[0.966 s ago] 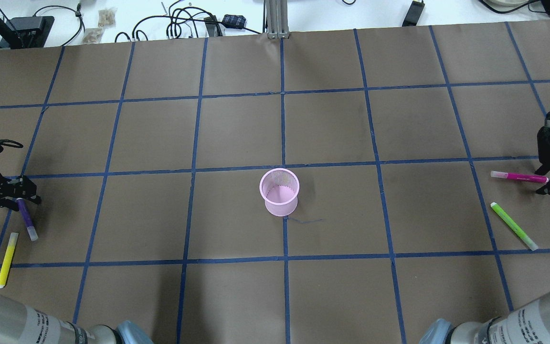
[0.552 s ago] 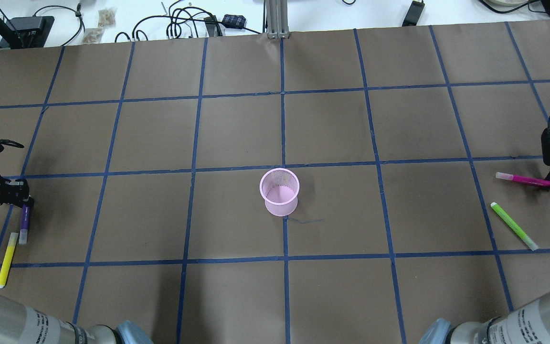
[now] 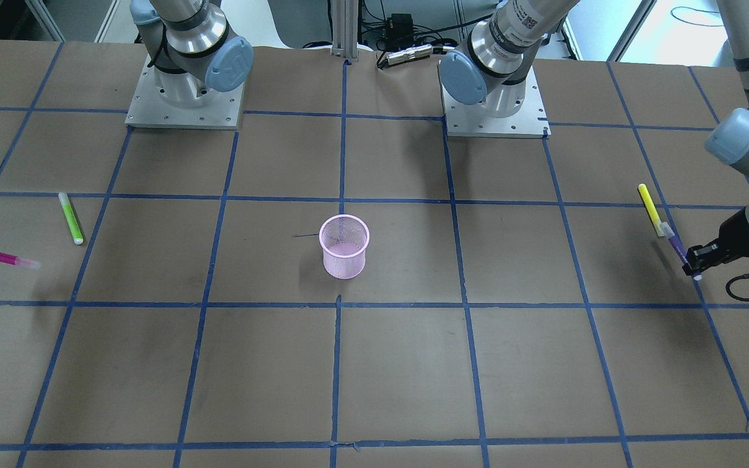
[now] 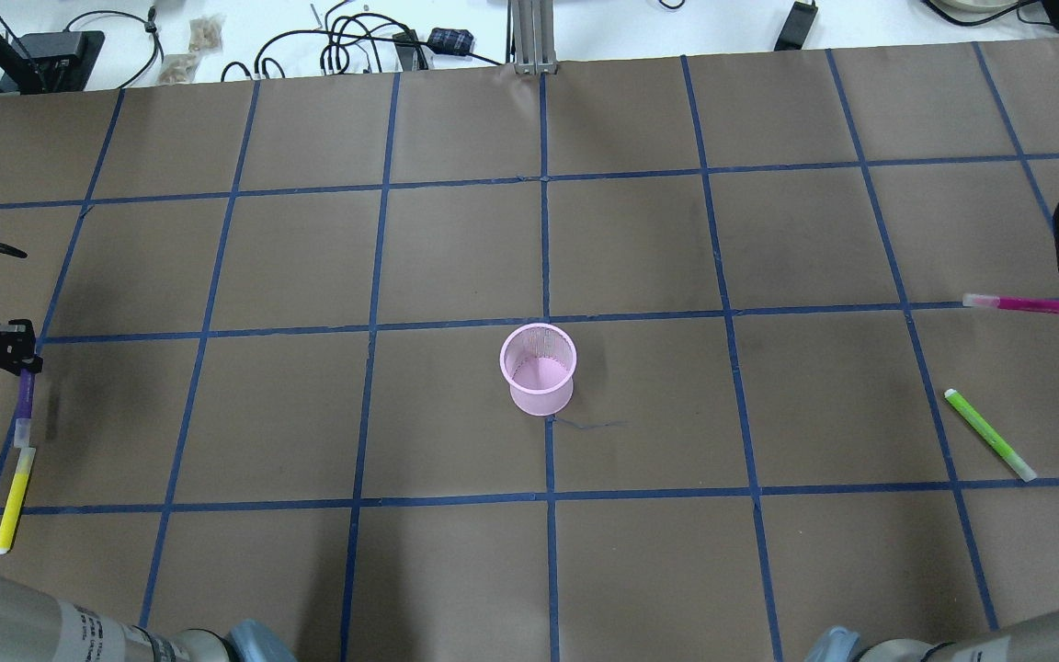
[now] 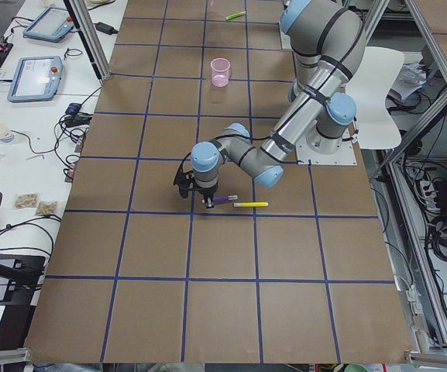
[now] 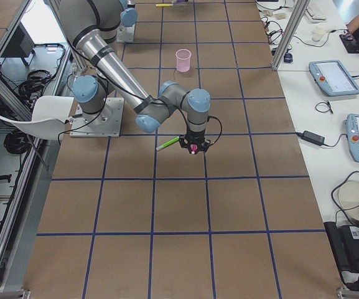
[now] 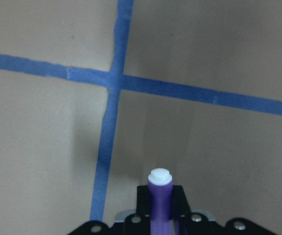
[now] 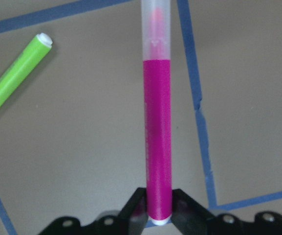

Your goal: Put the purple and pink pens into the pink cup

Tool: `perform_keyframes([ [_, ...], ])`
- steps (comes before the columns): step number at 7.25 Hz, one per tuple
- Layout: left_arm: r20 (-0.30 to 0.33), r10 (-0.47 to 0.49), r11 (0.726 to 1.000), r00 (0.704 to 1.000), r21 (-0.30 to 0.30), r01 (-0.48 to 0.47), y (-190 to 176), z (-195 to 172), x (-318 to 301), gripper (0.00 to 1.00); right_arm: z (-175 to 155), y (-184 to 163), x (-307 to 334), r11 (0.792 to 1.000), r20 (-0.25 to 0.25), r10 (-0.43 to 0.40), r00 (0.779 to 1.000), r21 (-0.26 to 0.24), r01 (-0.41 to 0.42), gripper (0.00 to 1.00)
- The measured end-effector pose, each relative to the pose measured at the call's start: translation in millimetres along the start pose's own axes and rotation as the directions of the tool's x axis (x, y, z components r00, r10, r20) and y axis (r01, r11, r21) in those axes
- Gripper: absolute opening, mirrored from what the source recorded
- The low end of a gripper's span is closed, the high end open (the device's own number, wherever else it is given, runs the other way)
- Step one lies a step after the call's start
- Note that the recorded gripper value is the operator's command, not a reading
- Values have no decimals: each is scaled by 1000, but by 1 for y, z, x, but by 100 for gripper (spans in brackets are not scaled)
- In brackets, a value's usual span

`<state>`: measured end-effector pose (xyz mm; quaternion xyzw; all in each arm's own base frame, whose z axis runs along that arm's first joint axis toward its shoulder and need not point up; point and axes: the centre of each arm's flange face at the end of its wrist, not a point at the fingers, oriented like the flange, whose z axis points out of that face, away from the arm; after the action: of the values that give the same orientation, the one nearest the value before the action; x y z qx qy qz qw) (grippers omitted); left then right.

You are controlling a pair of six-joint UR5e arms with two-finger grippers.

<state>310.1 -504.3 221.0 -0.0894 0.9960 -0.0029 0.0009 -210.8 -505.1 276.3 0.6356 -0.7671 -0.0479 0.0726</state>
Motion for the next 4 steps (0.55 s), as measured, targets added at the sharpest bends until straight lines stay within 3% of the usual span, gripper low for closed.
perform_keyframes([
  [2,19,-15,999,1000,28,15,-9,-32,14,0,-68,-82,10,996,-34,-56,998,-74,54,0],
  [4,28,-8,999,1000,54,7,-14,-83,43,0,-126,-178,12,997,-30,-42,999,-71,39,0],
])
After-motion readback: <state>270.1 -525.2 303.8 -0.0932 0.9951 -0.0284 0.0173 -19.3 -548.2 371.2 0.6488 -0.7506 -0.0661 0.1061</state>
